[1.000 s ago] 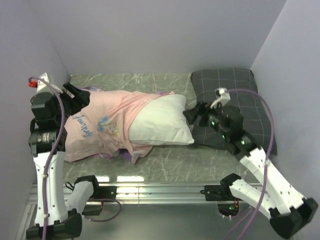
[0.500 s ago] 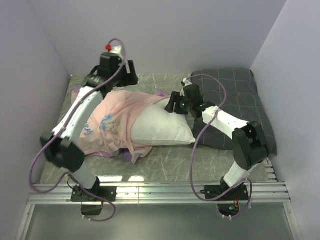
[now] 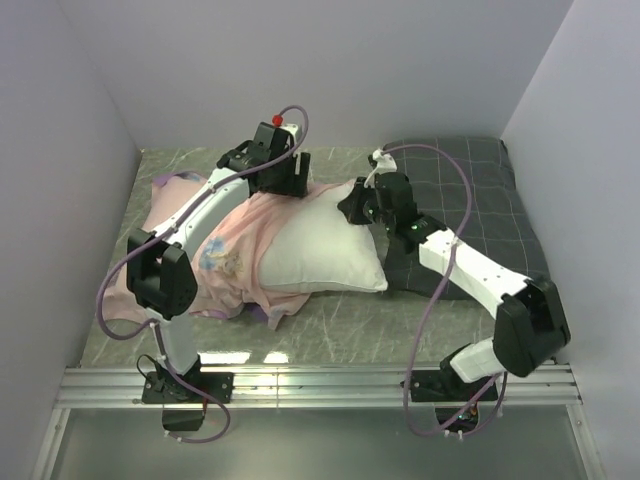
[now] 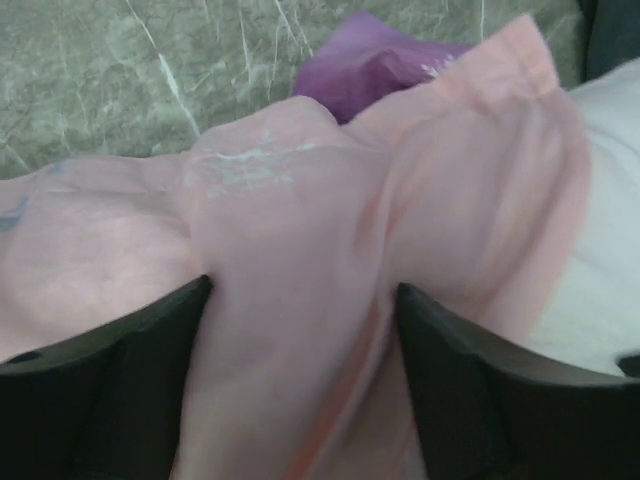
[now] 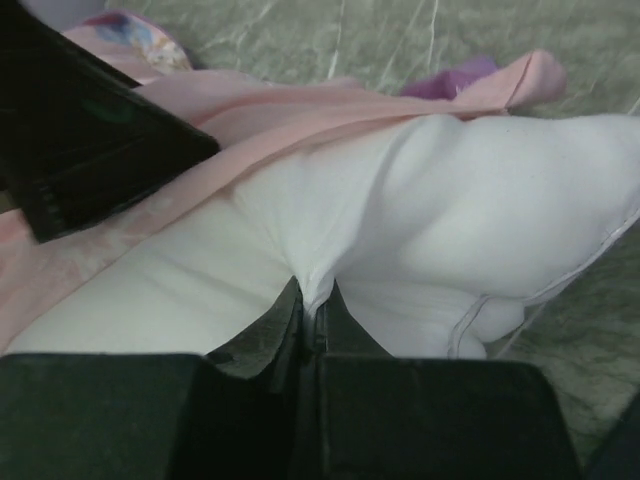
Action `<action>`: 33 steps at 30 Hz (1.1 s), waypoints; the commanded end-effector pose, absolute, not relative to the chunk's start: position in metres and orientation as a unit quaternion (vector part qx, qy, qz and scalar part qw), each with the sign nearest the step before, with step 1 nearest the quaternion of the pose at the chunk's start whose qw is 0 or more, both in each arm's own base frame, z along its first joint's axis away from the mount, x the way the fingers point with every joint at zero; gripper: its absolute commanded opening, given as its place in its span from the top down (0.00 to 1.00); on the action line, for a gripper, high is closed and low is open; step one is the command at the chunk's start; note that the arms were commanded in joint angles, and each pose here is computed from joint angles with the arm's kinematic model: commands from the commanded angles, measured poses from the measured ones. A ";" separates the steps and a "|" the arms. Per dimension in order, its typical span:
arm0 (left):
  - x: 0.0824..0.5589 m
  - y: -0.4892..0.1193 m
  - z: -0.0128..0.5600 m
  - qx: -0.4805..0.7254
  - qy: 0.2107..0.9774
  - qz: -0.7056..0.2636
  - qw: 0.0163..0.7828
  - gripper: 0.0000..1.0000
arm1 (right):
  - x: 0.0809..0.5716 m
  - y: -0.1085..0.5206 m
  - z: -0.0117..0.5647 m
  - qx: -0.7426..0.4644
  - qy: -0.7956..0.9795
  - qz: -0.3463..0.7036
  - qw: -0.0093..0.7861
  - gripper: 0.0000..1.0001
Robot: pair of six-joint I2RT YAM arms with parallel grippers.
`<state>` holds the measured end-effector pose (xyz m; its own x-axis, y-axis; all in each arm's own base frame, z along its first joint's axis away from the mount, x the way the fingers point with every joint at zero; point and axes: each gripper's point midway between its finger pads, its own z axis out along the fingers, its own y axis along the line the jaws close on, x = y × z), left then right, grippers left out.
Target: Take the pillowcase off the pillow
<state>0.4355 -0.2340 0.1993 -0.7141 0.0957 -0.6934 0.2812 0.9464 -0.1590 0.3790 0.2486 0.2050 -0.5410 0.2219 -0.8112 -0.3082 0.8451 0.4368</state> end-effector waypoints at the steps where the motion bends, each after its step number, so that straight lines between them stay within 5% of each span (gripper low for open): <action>1: 0.435 -0.236 0.234 0.109 0.895 -0.153 0.404 0.26 | 0.384 0.240 0.305 -0.032 0.753 0.270 0.600 1.00; 2: 0.436 -0.235 0.229 0.106 0.898 -0.151 0.399 0.41 | 0.382 0.238 0.321 -0.033 0.740 0.273 0.614 1.00; 3: 0.436 -0.235 0.228 0.105 0.899 -0.150 0.397 0.42 | 0.379 0.237 0.326 -0.035 0.736 0.275 0.618 1.00; 4: 0.439 -0.232 0.228 0.097 0.901 -0.141 0.399 0.69 | 0.377 0.237 0.332 -0.037 0.733 0.276 0.621 1.00; 6: 0.443 -0.223 0.222 0.085 0.906 -0.115 0.398 1.00 | 0.372 0.234 0.344 -0.038 0.727 0.276 0.628 1.00; 11: 0.466 -0.168 0.230 -0.020 0.900 -0.051 0.433 1.00 | 0.359 0.214 0.356 -0.024 0.719 0.260 0.645 1.00; 21: 0.483 0.045 0.232 -0.272 0.840 0.017 0.469 1.00 | 0.354 0.115 0.347 0.098 0.744 0.141 0.646 1.00; 26: 0.502 0.026 0.234 -0.251 0.848 -0.046 0.465 0.99 | 0.359 0.106 0.314 0.112 0.763 0.147 0.619 1.00; 29: 0.509 -0.018 0.252 -0.203 0.848 -0.077 0.483 0.85 | 0.365 0.122 0.286 0.103 0.780 0.171 0.593 1.00; 33: 0.500 -0.049 0.285 -0.161 0.842 -0.085 0.508 0.49 | 0.372 0.132 0.258 0.092 0.801 0.172 0.566 1.00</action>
<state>0.4860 -0.0504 0.2177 -0.5929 -0.3915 -0.7037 -0.2262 0.9196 -0.3211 0.3571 0.1458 0.2482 -0.4137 0.3057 -0.8576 -0.1005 0.9209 0.3767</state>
